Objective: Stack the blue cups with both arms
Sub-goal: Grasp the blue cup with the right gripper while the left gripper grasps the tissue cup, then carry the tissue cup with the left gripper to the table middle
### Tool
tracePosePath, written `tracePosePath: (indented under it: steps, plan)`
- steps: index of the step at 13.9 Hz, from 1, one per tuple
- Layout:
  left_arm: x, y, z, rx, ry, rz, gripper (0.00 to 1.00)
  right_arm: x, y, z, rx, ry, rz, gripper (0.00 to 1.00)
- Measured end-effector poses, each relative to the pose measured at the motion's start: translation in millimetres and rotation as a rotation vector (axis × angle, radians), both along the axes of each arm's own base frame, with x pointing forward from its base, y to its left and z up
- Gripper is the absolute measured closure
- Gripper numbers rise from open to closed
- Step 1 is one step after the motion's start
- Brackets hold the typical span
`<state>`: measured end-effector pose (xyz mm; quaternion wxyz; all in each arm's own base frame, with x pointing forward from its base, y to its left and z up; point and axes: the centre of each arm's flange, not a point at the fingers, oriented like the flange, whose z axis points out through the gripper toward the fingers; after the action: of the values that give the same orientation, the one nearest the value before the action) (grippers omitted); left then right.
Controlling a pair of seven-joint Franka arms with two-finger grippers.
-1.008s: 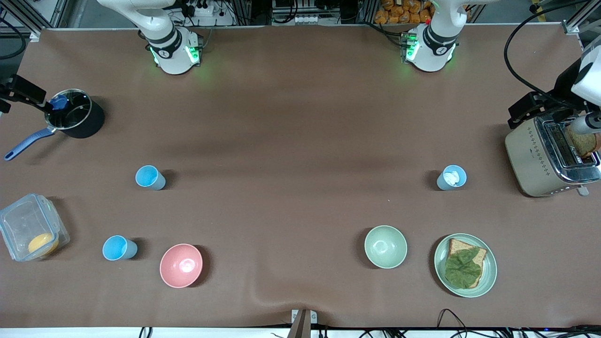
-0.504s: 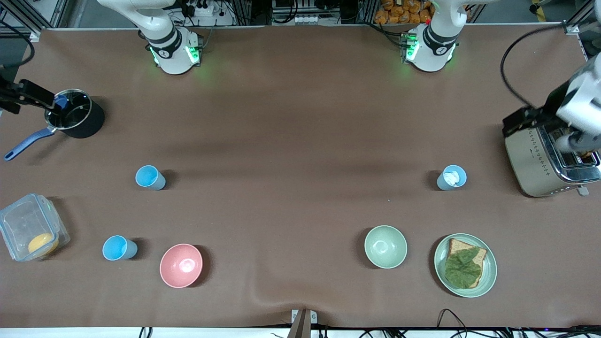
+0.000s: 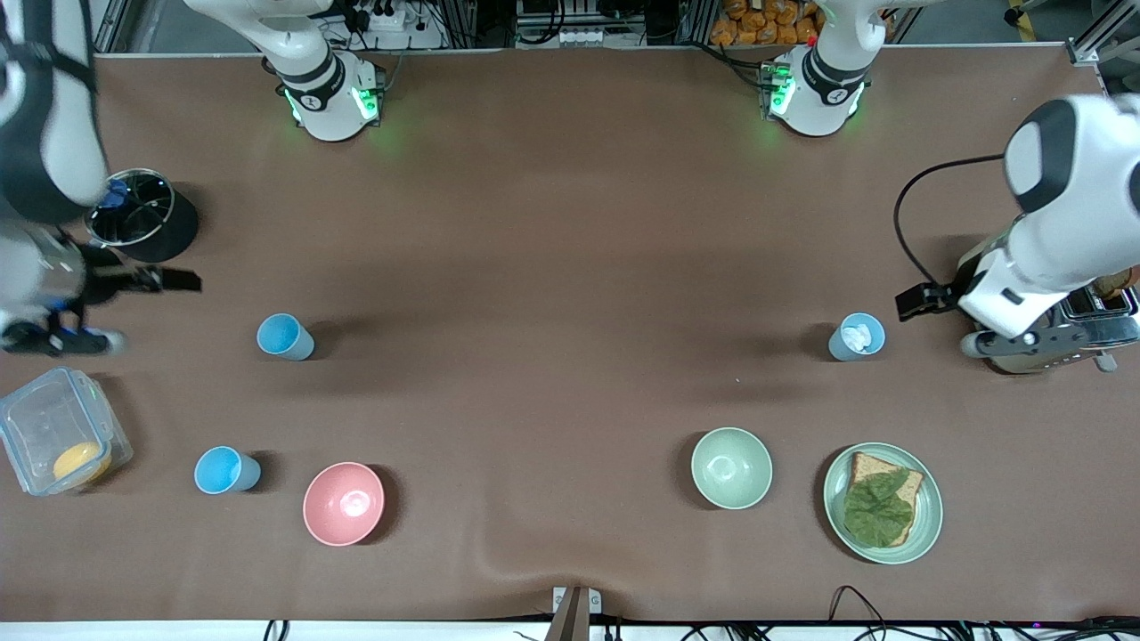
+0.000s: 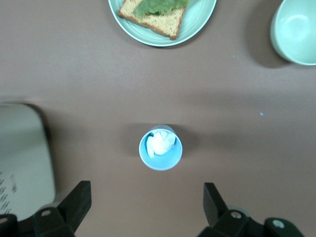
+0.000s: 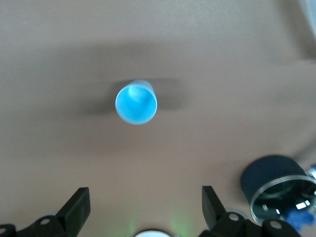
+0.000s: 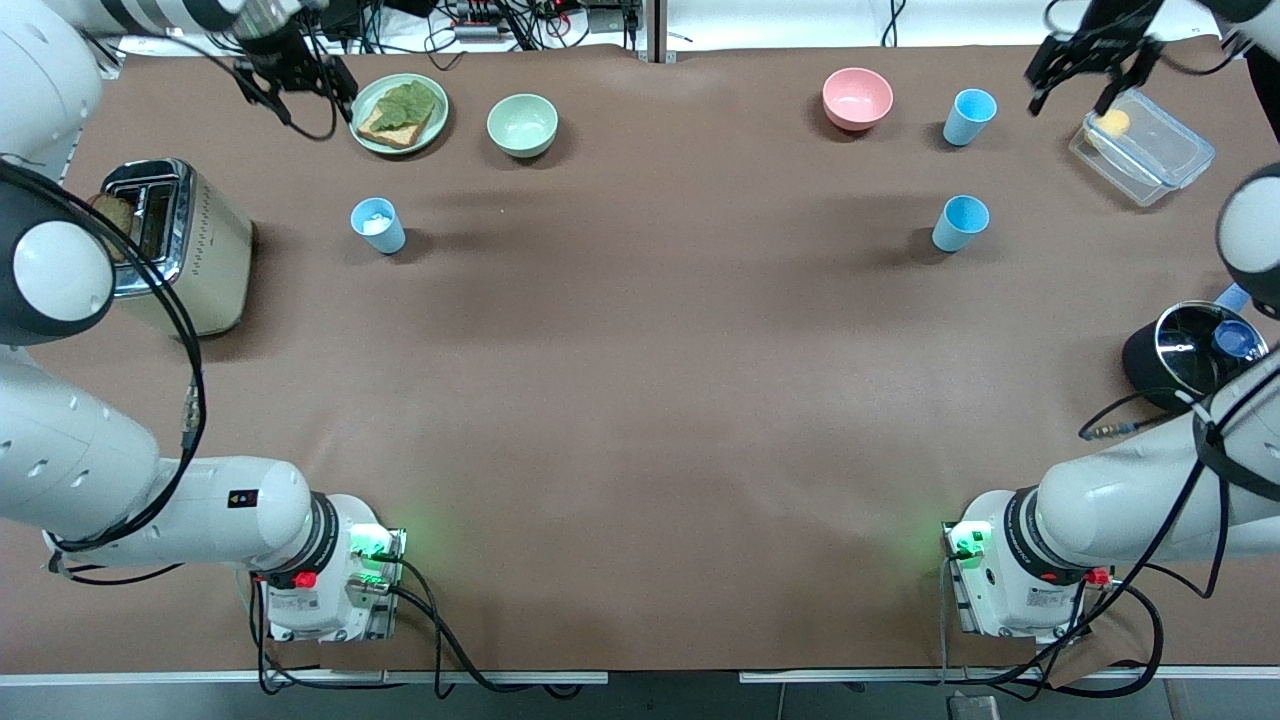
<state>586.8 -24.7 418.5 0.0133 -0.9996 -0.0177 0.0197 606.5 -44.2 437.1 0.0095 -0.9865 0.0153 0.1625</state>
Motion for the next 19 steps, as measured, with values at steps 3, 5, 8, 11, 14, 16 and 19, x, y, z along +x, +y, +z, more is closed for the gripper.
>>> tracePosePath:
  steps: [3, 5, 8, 11, 14, 16, 19]
  plan:
    - [-6, 15, -58, -0.006, 0.022, 0.019, 0.0, 6, -5, -64, -0.008, -0.007, -0.008, 0.0]
    - [-4, 22, -91, -0.012, 0.032, 0.029, 0.0, 4, -12, -106, -0.013, -0.02, -0.019, 0.0]
    - [-6, 24, -138, -0.021, 0.026, 0.032, 0.0, -9, -14, -167, -0.01, -0.054, -0.036, 0.0]
    - [-9, 33, -163, -0.025, 0.052, 0.042, 0.0, -20, -14, -194, -0.009, -0.065, -0.042, 0.0]
    - [-12, 46, -177, -0.031, 0.075, 0.038, 0.04, -26, -12, -209, 0.002, -0.087, -0.061, 0.0]
    - [-13, 48, -182, -0.032, 0.082, 0.039, 0.26, -31, -12, -220, 0.004, -0.083, -0.067, 0.07]
    - [-13, 44, -183, -0.035, 0.084, 0.032, 0.59, -30, -11, -223, 0.019, -0.094, -0.089, 0.41]
